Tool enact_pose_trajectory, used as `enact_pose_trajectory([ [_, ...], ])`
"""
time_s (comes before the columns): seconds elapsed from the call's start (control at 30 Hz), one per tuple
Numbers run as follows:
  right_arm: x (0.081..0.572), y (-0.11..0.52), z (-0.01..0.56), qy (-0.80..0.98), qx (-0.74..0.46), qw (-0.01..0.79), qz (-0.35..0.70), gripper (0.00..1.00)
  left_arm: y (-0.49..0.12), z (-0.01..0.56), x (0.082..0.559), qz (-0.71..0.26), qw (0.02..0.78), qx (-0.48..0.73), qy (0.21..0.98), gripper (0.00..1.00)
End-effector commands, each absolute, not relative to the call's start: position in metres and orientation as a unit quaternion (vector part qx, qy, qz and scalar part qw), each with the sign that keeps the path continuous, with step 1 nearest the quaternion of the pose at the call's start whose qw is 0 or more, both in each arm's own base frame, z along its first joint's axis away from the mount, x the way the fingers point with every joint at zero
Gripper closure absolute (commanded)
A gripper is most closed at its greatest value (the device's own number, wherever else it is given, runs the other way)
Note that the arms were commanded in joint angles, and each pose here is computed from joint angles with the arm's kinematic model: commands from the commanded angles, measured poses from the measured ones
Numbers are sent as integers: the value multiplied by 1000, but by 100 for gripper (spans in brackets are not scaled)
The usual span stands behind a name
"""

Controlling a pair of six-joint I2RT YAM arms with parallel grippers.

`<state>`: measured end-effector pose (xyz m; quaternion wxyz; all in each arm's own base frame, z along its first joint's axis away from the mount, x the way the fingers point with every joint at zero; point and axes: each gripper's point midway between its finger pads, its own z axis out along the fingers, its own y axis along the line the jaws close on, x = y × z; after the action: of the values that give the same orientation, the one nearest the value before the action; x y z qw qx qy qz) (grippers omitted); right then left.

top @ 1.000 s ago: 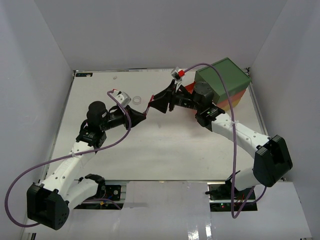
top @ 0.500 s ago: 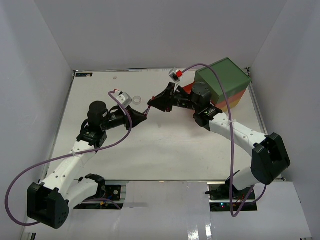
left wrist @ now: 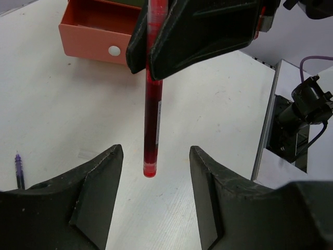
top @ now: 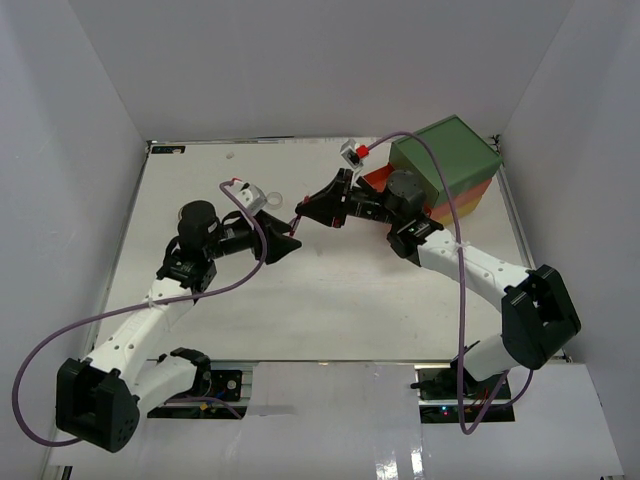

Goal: Sort the stationery into containers
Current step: Close the pen cap on the pen.

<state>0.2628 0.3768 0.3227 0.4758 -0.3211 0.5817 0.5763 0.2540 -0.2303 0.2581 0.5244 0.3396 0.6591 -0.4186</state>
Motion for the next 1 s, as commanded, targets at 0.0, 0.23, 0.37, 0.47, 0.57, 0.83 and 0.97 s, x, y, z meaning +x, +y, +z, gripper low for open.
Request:
enact_pose_trajectory([
  [0.0,252,372,350,537,-326,497,598,92,-238,275,252,-438,528,357,634,34],
  [0.23,245,377,350,529,-332,488,610,92,-245,295,259,-448,540,365,612,35],
  [0.37,240,380,350,524,-335,479,619,92,-249,297,263,-454,538,367,608,42],
  [0.47,240,381,348,526,-334,477,620,92,-251,300,262,-460,537,371,602,48],
  [0.57,239,382,348,524,-337,475,621,92,-253,301,261,-465,535,374,599,54],
  [0.83,239,385,343,528,-338,469,623,92,-256,304,257,-474,530,381,591,66],
  [0.97,238,387,340,529,-338,465,623,92,-257,304,255,-477,527,382,590,74],
])
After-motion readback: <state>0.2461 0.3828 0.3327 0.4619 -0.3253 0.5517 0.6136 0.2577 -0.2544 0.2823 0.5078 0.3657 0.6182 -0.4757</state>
